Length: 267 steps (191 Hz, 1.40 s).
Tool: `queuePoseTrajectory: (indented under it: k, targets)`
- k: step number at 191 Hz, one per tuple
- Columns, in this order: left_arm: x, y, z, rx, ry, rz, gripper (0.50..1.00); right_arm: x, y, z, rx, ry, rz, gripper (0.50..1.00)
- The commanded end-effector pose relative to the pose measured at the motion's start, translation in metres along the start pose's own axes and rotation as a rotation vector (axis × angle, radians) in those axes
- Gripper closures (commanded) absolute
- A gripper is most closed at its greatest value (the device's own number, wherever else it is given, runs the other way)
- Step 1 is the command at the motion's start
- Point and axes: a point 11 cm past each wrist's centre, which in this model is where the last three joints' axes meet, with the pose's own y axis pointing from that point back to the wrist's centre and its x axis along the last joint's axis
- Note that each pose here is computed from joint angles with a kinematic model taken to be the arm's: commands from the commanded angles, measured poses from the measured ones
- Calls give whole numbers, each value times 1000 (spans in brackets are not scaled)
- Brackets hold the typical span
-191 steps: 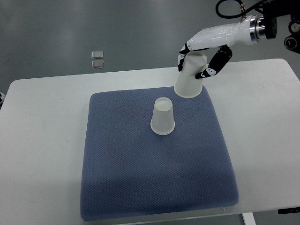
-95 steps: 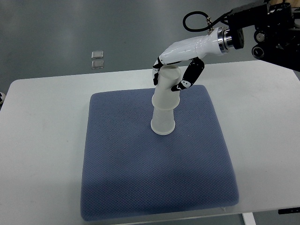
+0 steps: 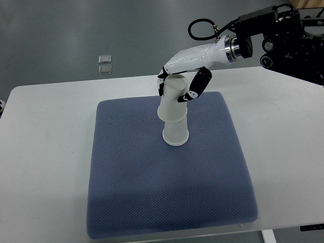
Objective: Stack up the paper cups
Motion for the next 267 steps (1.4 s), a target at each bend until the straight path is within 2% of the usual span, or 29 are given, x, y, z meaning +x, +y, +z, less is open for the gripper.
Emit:
queuePoseTrajectory:
  k: [1,81,103,138,145,146,148,149,150,151,152,153,154,155,156,157,158,160,161,164,170,198,227,267]
  targets:
    - [0,0,-1,1,0,0,500,-7,-1,5,-7,-11,8,951]
    - [0,0,0,0,0,0,500,-16,2,16,-34,-20,9,951]
    - [0,0,-1,1,0,0,500,-34,-2,20,-33,-49,-6,949]
    - [0,0,0,0,0,0,500,-42,-5,22,-31,-55,9,946]
    - [0,0,0,0,0,0,500,-41,-5,22,-30,-56,16,916]
    - [0,0,0,0,0,0,500,-42,-5,22,-29,-60,17,894]
    - [0,0,0,0,0,0,500,-42,-5,22,-29,-60,17,893]
    - [0,0,0,0,0,0,500,-41,-5,22,-29,-62,19,867]
    - [0,0,0,0,0,0,500,-41,-5,22,-29,-62,19,867]
    - [0,0,-1,1,0,0,500,-40,-5,22,-28,-63,25,834]
    - [0,0,-1,1,0,0,500,-40,-5,22,-28,-63,25,834]
    - [0,0,0,0,0,0,500,-40,-5,22,-27,-66,29,802]
    - [0,0,0,0,0,0,500,-40,-5,22,-27,-66,29,801]
    - [0,0,0,0,0,0,500,-39,-4,22,-28,-65,30,767]
    - [0,0,0,0,0,0,500,-39,-4,22,-28,-65,30,767]
    - [0,0,-1,1,0,0,500,-39,-4,22,-28,-65,32,736]
    - [0,0,-1,1,0,0,500,-39,-4,22,-28,-65,32,736]
    - [0,0,0,0,0,0,500,-38,-4,22,-28,-64,35,683]
    - [0,0,0,0,0,0,500,-38,-4,22,-28,-64,35,683]
    - [0,0,0,0,0,0,500,-38,-4,22,-27,-66,38,640]
    - [0,0,0,0,0,0,500,-38,-5,21,-25,-68,39,611]
    - [0,0,0,0,0,0,500,-28,-5,17,-10,-82,62,589]
    - [0,0,0,0,0,0,500,-23,-5,16,-8,-76,71,589]
    - [0,0,0,0,0,0,500,10,5,9,-3,-54,116,589]
